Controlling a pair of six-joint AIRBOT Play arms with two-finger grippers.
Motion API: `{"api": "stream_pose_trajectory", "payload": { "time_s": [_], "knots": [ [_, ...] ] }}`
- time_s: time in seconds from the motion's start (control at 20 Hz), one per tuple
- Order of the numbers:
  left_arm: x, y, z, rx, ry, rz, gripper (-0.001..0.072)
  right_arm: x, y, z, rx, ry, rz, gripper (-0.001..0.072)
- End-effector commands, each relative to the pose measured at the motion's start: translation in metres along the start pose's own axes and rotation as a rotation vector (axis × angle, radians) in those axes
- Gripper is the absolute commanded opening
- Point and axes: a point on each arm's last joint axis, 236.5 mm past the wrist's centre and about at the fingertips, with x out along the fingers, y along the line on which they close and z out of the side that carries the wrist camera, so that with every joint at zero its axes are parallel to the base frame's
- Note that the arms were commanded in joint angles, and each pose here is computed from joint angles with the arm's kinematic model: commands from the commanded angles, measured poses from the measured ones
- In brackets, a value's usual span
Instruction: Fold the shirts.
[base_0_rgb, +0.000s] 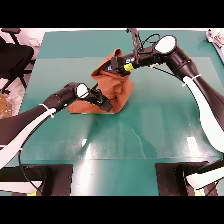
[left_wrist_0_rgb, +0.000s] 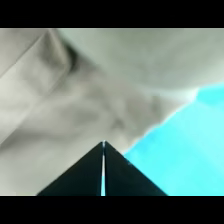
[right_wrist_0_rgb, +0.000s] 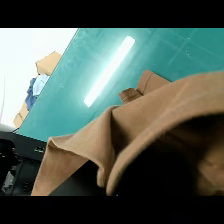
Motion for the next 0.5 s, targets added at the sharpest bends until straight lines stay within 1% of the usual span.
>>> {"api": "stream_pose_trajectory", "payload": {
  "time_s": [0.0, 0.1, 0.2, 0.3, 0.45],
  "knots": [
    [-0.018, 0.026, -0.021, 0.108, 0.07, 0.111, 0.0017, 0.0, -0.006, 0.005, -0.003, -0.02, -0.023, 0.0019],
    [-0.027, 0.048, -0.038, 0.156, 0.117, 0.21, 0.0018, 0.0, -0.006, 0.005, -0.002, -0.023, -0.023, 0.002],
    [-0.041, 0.063, -0.043, 0.149, 0.105, 0.251, 0.0017, 0.0, -0.006, 0.006, 0.003, -0.024, -0.024, 0.0019],
    [-0.056, 0.068, -0.049, 0.143, 0.094, 0.222, 0.0017, 0.0, -0.006, 0.006, 0.004, -0.024, -0.024, 0.0019],
    [-0.076, 0.085, -0.056, 0.04, 0.049, 0.172, 0.0017, 0.0, -0.007, 0.008, 0.016, -0.033, -0.025, 0.0019]
  ]
}}
